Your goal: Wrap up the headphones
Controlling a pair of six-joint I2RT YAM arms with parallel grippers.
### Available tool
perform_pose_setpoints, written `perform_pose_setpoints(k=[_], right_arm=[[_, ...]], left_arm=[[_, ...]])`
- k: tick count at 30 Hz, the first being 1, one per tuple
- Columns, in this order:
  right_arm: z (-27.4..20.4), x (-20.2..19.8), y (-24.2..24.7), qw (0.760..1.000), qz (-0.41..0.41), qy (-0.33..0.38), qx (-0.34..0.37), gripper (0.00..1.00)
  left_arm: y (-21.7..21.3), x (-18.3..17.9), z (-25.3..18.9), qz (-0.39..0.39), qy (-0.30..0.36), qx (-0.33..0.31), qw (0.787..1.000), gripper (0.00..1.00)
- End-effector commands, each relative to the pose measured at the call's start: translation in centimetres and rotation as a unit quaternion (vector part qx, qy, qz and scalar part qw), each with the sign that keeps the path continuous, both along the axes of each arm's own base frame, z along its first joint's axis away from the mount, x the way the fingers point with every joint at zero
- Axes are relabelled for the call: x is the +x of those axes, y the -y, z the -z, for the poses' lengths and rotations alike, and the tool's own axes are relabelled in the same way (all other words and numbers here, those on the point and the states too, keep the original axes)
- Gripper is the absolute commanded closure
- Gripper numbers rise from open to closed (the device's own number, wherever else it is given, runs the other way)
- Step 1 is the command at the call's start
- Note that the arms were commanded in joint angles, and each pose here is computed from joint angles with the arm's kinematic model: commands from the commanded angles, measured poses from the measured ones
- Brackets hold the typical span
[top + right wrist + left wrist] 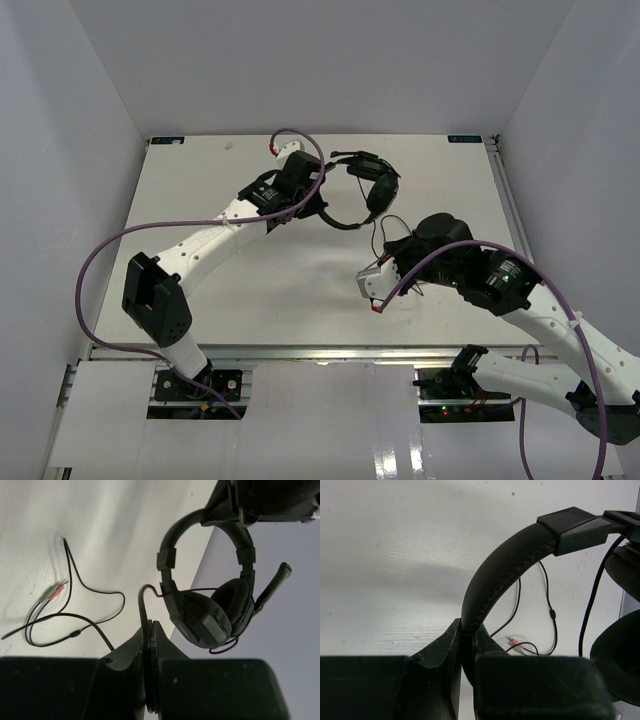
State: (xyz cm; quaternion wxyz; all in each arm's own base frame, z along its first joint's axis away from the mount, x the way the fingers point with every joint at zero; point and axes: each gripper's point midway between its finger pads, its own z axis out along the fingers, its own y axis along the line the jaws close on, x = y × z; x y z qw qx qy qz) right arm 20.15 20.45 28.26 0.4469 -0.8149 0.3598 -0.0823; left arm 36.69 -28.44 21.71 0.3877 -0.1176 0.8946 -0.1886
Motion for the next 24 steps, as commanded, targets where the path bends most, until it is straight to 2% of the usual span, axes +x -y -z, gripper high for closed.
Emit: perform_pose_setpoints(k=[1,7,16,24], right_arm=[[-0.7,-1.0,-0.5,1.000,-0.027,0.004,0.015,0.92],[-0.9,-1.7,-0.7,0.999,-0.040,-0.004,0.016,0.92],[2.6,-3.0,0.9,0.999,-0.046,-0.021,-0.011,0.92],[3.1,-3.1,1.1,0.999,-0.047,-0.019,-0.012,0.92]], left_arm=[[1.6,1.4,-4.1,-0.010,0.034,-0.055,0.998,1.00],[2.1,2.0,-4.6,-0.020,0.035,-0.067,0.997,1.00],[2.8,1.8,-6.1,-0.014,0.035,-0.098,0.994,1.00],[3.6,1.4,-6.6,0.001,0.030,-0.117,0.993,1.00]])
